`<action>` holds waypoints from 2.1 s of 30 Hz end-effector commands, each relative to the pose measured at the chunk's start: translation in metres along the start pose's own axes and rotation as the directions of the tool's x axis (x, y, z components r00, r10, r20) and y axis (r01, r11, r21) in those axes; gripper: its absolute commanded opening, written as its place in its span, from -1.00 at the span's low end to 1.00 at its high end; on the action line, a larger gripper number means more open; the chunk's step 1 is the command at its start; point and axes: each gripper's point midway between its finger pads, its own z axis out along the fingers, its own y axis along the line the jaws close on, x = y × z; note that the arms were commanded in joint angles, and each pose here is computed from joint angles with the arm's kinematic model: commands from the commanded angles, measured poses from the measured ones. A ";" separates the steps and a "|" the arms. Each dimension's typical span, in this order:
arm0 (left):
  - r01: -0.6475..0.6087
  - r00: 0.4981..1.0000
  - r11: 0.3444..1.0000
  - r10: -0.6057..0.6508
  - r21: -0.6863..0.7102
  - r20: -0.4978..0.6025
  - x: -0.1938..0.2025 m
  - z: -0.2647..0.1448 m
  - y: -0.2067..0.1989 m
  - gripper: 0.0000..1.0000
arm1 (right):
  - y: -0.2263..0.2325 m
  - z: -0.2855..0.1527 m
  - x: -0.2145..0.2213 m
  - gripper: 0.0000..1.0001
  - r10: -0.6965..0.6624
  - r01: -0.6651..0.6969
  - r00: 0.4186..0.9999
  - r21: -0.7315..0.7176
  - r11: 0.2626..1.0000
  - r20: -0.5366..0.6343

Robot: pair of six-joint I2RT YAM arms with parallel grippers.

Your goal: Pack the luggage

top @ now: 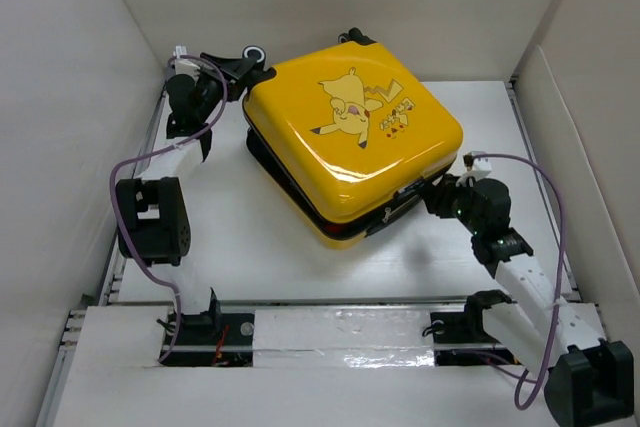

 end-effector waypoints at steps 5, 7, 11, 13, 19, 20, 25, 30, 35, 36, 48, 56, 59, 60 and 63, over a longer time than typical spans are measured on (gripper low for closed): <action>-0.120 0.991 0.965 0.130 0.232 -0.028 0.024 -0.048 -0.111 -1.00 | 0.029 -0.032 0.004 -0.85 -0.064 0.074 0.996 -0.174 0.982 0.059; -0.126 0.991 0.972 0.130 0.200 -0.010 0.020 -0.054 -0.096 -1.00 | 0.050 -0.047 -0.003 -0.83 -0.104 0.135 0.987 -0.271 0.953 0.126; -0.091 0.995 0.984 0.096 0.152 -0.024 0.030 -0.056 -0.063 -1.00 | 0.080 -0.058 -0.004 -0.47 -0.174 0.229 0.971 -0.424 0.876 0.163; -0.093 0.995 0.987 0.096 0.129 -0.023 0.031 -0.052 -0.050 -1.00 | 0.088 -0.057 0.004 -0.23 -0.197 0.239 0.971 -0.465 0.853 0.138; -0.086 0.996 0.994 0.088 0.074 -0.025 0.020 -0.032 -0.017 -1.00 | 0.091 -0.043 0.018 -0.41 -0.220 0.237 0.971 -0.505 0.830 0.094; -0.083 0.995 0.993 0.087 0.088 -0.038 0.021 -0.029 -0.020 -1.00 | 0.091 -0.042 0.016 -0.41 -0.219 0.243 0.970 -0.507 0.827 0.107; -0.049 0.997 0.996 0.053 0.068 -0.054 0.021 -0.021 0.005 -1.00 | 0.098 -0.041 0.019 -0.18 -0.216 0.250 0.968 -0.547 0.799 0.127; -0.027 0.997 0.998 0.031 0.061 -0.067 0.019 -0.014 0.019 -1.00 | 0.103 -0.035 0.029 -0.18 -0.230 0.248 0.967 -0.569 0.784 0.105; -0.020 0.998 0.999 0.023 0.044 -0.060 0.016 -0.015 0.029 -1.00 | 0.098 -0.032 0.040 -0.16 -0.228 0.230 0.971 -0.544 0.807 0.072; -0.023 0.998 0.999 0.025 0.043 -0.057 0.016 -0.016 0.029 -1.00 | 0.096 -0.032 0.043 -0.15 -0.225 0.226 0.972 -0.540 0.811 0.068; -0.051 0.998 0.999 0.051 -0.005 -0.032 0.015 -0.022 0.038 -1.00 | 0.091 -0.007 0.043 0.08 -0.254 0.271 0.962 -0.513 0.815 0.104; -0.064 0.998 0.998 0.064 -0.029 -0.021 0.017 -0.028 0.042 -1.00 | 0.103 0.004 0.034 0.09 -0.274 0.328 0.945 -0.496 0.804 0.180; -0.061 0.998 0.997 0.061 -0.043 -0.010 0.018 -0.031 0.049 -1.00 | 0.112 0.002 0.031 -0.02 -0.255 0.331 0.943 -0.502 0.799 0.216; -0.061 0.998 0.997 0.061 -0.048 -0.007 0.018 -0.031 0.050 -1.00 | 0.114 0.001 0.031 -0.09 -0.246 0.329 0.943 -0.500 0.801 0.226; -0.065 0.998 0.996 0.065 -0.056 -0.006 0.018 -0.033 0.054 -1.00 | 0.121 0.000 0.030 -0.36 -0.223 0.323 0.942 -0.491 0.809 0.251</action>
